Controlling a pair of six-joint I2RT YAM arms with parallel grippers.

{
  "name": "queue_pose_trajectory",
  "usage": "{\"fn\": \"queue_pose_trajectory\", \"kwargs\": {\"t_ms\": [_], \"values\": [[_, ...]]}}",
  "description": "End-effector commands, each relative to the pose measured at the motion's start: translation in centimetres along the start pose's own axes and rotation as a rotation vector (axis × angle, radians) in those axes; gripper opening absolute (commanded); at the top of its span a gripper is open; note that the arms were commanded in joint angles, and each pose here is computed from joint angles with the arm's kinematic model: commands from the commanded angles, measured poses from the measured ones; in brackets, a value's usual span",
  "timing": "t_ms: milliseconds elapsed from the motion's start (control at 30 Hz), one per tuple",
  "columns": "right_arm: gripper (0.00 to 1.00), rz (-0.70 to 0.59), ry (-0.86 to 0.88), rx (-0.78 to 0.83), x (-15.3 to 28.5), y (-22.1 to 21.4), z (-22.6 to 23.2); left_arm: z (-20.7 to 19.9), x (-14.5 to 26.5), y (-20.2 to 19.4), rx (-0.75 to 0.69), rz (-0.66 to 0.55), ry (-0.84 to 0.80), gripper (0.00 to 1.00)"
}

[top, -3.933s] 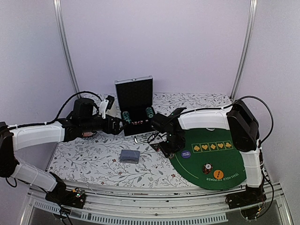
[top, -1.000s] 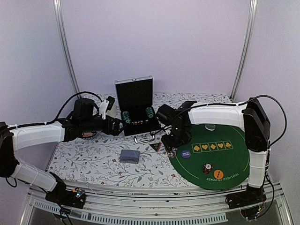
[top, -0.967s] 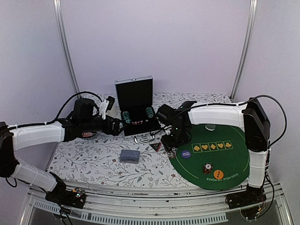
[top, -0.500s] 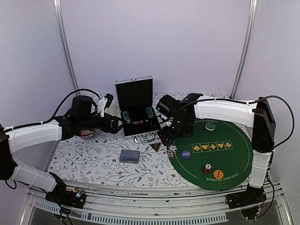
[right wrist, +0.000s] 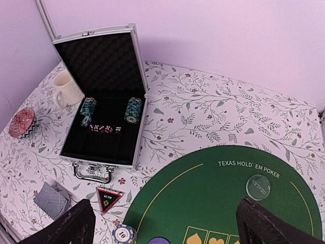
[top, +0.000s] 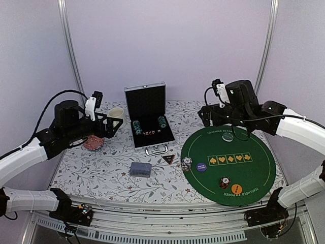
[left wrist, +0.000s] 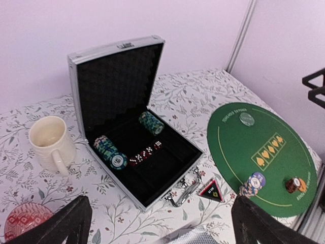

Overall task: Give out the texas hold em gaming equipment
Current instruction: Pick up the face-down deck piles from the center of the board.

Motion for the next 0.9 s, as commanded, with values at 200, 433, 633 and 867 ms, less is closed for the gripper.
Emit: {"fn": "queue_pose_trajectory", "kwargs": {"t_ms": [200, 433, 633, 867], "values": [[0.99, -0.118, 0.129, -0.212, 3.4, -2.0, -3.9, 3.4, 6.2, -0.9, 0.117, -0.174, 0.266, 0.98], [0.99, -0.031, 0.094, -0.274, 3.7, -4.7, -5.4, 3.6, 8.2, -1.8, 0.095, -0.127, 0.289, 0.98], [0.99, -0.02, 0.097, -0.327, 3.4, -4.0, -7.5, 2.8, 6.7, -1.8, 0.063, 0.078, 0.187, 0.98], [0.99, 0.034, 0.128, -0.33, 2.3, -4.5, -7.7, 2.4, 5.1, -2.4, 0.113, 0.167, 0.07, 0.98]]}}
Point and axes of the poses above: each gripper's point midway between its finger pads, its own x axis back along the fingers, its own z axis along the line the jaws close on, y = z × x, the point moved 5 cm from there along x, back along the fingers, and after that the axes turned 6 degrees about -x, right-handed, at the moved point
